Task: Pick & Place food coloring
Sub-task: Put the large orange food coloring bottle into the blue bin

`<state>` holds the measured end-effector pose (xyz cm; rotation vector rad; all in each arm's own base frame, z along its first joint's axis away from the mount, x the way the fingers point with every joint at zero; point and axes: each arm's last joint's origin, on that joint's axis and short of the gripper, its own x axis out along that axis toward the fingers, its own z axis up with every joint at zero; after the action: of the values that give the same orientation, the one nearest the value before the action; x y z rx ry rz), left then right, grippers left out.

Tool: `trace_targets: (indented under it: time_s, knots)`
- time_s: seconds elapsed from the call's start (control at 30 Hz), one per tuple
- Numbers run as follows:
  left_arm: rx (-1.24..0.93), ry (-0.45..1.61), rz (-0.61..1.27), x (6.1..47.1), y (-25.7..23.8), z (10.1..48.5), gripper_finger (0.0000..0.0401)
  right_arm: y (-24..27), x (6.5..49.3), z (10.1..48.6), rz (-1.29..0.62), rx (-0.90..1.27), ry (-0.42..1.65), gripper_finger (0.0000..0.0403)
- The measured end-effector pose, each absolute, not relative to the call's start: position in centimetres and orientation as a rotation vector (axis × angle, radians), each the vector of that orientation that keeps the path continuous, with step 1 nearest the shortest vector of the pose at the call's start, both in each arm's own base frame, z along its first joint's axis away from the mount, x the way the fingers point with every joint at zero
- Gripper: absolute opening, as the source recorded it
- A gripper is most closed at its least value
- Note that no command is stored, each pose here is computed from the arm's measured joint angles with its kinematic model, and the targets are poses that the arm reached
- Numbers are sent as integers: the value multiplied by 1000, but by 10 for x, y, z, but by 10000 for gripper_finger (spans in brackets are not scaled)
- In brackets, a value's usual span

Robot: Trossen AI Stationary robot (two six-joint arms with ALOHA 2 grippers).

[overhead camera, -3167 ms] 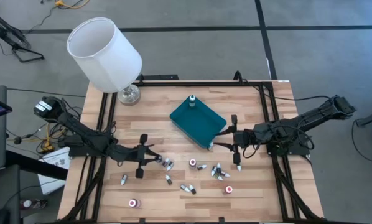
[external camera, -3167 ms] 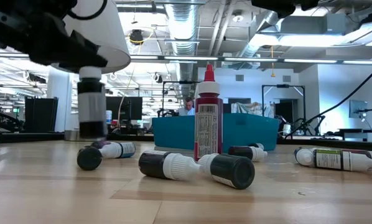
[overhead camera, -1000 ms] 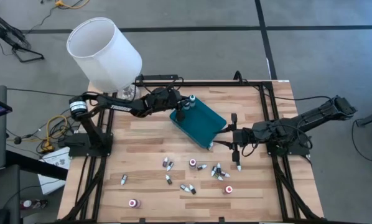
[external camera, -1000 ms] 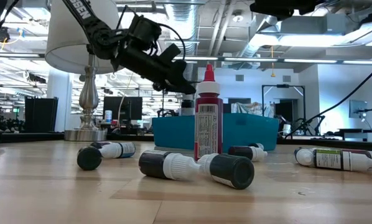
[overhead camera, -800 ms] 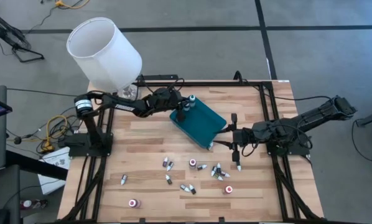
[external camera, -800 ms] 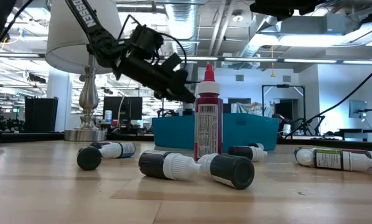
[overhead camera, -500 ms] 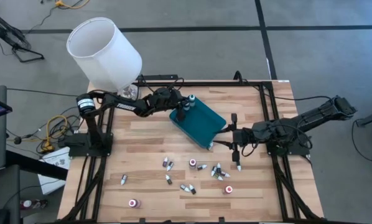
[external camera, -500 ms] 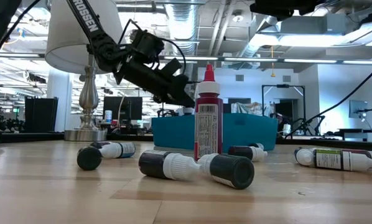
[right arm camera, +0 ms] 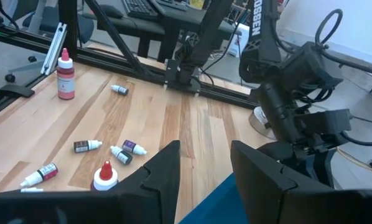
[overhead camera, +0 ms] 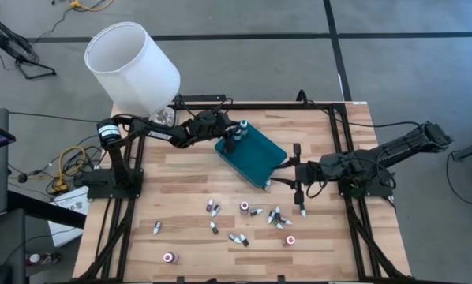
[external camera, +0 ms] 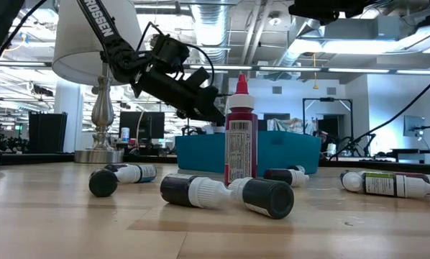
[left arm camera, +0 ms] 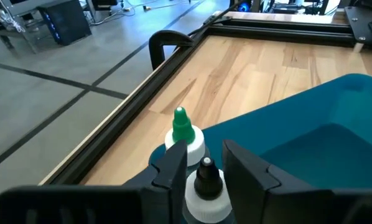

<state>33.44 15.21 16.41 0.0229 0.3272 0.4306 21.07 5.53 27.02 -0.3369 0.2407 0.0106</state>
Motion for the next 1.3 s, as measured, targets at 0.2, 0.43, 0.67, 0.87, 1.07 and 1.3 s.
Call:
trace_targets:
  time_s: [0.2,0.43,0.67,0.87,1.07,1.3]
  knots:
    - [34,319,430,335,152,165,114,55,211,270,13,-336,241,134]
    - [88,267,431,330,150,189,116,55,210,269,13,-320,252,134]
    - [131,259,377,313,133,232,116,55,210,268,13,-311,267,134]
    - [169,332,222,294,94,261,116,56,210,267,13,-299,268,134]
    - [188,364,93,275,52,282,116,56,208,262,13,-243,321,134]
    - [211,360,-22,250,13,275,116,77,199,242,104,-206,396,134]
